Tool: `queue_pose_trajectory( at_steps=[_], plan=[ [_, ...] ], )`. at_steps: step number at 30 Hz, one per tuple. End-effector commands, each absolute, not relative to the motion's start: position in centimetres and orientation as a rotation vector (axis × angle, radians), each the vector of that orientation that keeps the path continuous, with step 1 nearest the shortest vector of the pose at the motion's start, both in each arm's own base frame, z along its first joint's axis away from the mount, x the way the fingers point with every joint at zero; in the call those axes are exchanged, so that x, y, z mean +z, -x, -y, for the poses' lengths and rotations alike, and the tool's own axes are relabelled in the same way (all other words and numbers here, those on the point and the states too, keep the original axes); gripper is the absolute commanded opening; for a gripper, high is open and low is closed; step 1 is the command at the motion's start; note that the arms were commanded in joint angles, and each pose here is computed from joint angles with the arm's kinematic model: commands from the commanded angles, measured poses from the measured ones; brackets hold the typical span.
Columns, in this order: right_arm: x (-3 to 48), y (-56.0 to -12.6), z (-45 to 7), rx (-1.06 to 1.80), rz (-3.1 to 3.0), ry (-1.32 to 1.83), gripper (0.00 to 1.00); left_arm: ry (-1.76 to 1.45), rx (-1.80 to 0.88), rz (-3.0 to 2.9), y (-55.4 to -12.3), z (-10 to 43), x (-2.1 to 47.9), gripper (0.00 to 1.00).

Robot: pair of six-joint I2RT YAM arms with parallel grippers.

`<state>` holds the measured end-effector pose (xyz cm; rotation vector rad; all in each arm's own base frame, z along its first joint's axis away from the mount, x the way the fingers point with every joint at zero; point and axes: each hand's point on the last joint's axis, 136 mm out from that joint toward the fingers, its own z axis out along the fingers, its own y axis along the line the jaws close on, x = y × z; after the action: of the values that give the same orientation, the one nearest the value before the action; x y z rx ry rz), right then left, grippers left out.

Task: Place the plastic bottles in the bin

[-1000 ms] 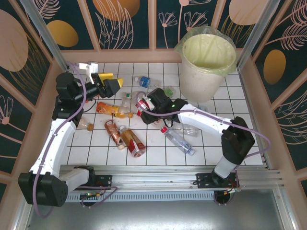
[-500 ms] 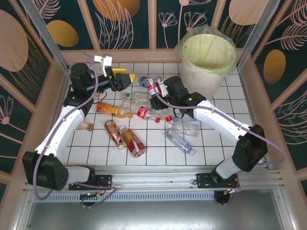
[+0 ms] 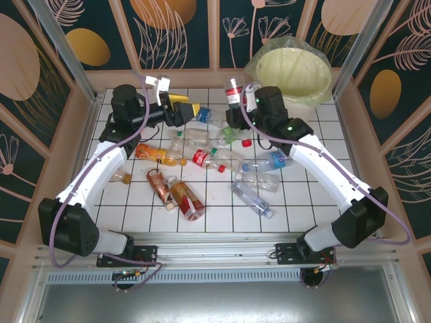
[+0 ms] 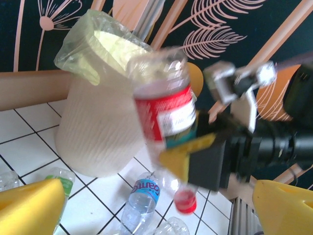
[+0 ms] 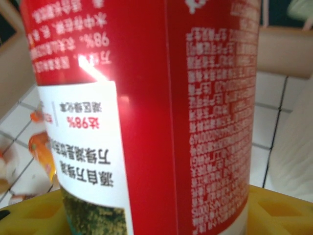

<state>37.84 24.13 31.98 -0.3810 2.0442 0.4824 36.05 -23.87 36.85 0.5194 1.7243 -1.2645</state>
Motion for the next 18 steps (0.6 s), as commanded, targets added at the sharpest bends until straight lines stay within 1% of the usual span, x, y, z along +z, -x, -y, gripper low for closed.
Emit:
queue_pose_trajectory(
  at_steps=[1, 10, 18],
  plan=[
    [37.9, -39.4, -21.6, 0.463, -1.895, 0.301, 0.65, -0.567, -1.261, -1.7, -35.2, 24.3, 36.6, 0.99],
    [43.5, -42.8, -16.7, 0.398, -1.767, 0.193, 0.65, -0.59, -1.269, -1.729, -34.6, 25.7, 35.6, 0.99],
    [46.1, -46.1, -13.0, 0.354, -1.696, 0.093, 0.64, -0.589, -1.273, -1.743, -34.8, 25.9, 35.1, 0.99]
  ],
)
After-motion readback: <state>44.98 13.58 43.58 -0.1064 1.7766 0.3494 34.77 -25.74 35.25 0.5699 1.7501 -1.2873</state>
